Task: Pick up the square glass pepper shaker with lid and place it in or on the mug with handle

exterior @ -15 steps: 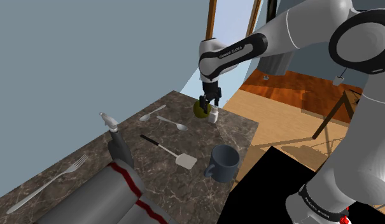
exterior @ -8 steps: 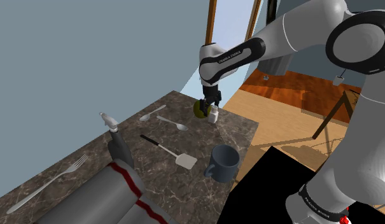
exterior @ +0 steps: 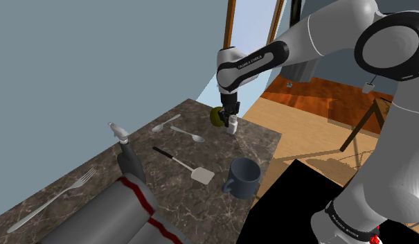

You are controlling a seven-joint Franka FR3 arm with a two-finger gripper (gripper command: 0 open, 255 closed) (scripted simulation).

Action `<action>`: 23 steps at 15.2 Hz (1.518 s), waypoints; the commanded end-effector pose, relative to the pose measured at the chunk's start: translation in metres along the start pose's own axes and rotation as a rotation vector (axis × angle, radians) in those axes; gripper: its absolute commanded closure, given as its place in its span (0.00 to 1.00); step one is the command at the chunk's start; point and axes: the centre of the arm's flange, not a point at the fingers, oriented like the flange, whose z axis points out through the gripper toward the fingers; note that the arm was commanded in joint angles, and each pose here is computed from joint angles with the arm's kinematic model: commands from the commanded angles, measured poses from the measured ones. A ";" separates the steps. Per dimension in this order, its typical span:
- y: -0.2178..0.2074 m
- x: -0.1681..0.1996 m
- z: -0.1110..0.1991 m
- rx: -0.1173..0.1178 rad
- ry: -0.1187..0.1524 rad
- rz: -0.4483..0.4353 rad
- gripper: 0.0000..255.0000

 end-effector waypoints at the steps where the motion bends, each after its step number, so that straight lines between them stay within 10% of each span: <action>1: 0.000 0.000 0.000 0.000 -0.001 0.000 1.00; 23: 0.004 -0.018 -0.093 0.000 0.000 0.001 1.00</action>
